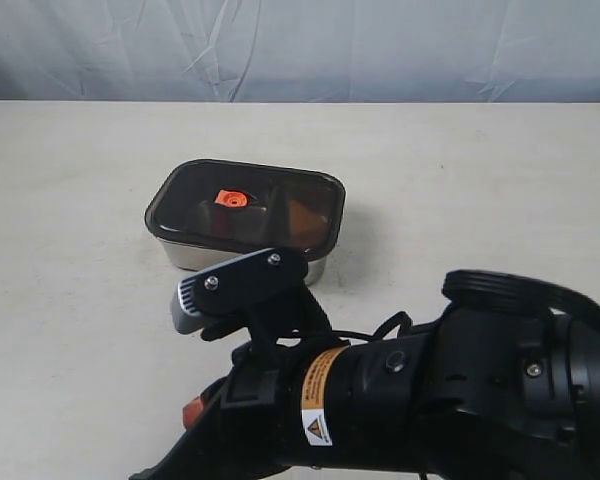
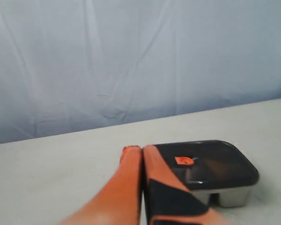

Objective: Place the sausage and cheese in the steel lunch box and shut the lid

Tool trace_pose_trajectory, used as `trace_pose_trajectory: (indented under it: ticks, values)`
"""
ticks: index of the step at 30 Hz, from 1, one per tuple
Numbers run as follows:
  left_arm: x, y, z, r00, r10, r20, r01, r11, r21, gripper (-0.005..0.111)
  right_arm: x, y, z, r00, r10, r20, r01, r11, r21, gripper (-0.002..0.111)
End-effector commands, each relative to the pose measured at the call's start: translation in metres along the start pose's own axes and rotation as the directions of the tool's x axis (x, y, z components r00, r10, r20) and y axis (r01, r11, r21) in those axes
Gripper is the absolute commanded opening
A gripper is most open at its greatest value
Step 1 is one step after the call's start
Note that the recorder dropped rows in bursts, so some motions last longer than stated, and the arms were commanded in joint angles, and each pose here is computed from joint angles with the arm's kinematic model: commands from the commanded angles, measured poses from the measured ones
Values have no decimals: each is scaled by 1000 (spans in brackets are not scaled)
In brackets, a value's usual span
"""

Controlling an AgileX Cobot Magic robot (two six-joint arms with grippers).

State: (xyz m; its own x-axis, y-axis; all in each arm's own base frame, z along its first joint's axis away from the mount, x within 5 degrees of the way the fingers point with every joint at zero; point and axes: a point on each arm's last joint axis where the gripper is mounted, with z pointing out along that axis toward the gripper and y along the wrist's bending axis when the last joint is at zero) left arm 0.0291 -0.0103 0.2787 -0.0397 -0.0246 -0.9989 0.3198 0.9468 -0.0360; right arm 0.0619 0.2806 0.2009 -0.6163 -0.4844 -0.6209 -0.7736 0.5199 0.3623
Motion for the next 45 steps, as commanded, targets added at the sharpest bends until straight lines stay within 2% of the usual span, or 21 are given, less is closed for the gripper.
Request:
trace_pose_trajectory:
  ticks: [1,3,8,20,25,28,32,35,37,39,43,45]
  values:
    - [23,2,11,991,-136,20,137,987,-84,0,-3,2,-2,999,2,35,-2,1000,-16,0]
    - [36,2,14,979,-201,-29,197,975,-101,0,-3,2,-2,999,2,38,-1,1000,-17,0]
    - [52,4,14,972,-165,-170,142,980,-138,0,-3,2,-2,999,2,40,-1,1000,-18,0]
    - [52,3,14,972,-162,-170,140,981,-136,0,-3,2,-2,999,2,42,-1,1000,-19,0]
    - [52,3,14,972,-162,-170,140,981,-136,0,-13,12,-29,993,-3,118,11,997,-75,0]
    - [52,3,14,972,-162,-170,140,981,-136,0,-24,19,-65,974,0,225,31,990,-135,0]
    - [52,3,14,972,-162,-170,140,981,-136,0,-34,24,-115,895,-184,406,254,959,-125,0]
    - [52,3,14,972,-162,-170,140,981,-136,0,-39,19,-141,764,-407,500,464,886,12,0]
    - [52,3,14,972,-162,-170,140,981,-136,0,-43,12,-153,696,-486,528,517,850,101,0]
    - [52,3,14,972,-162,-170,140,981,-136,0,-47,3,-166,655,-520,549,519,837,173,0]
    - [52,3,14,972,-162,-170,140,981,-136,0,-52,-15,-196,622,-488,612,425,867,260,0]
    - [52,3,14,972,-162,-170,140,981,-136,0,-50,-27,-225,570,-477,669,344,878,333,0]
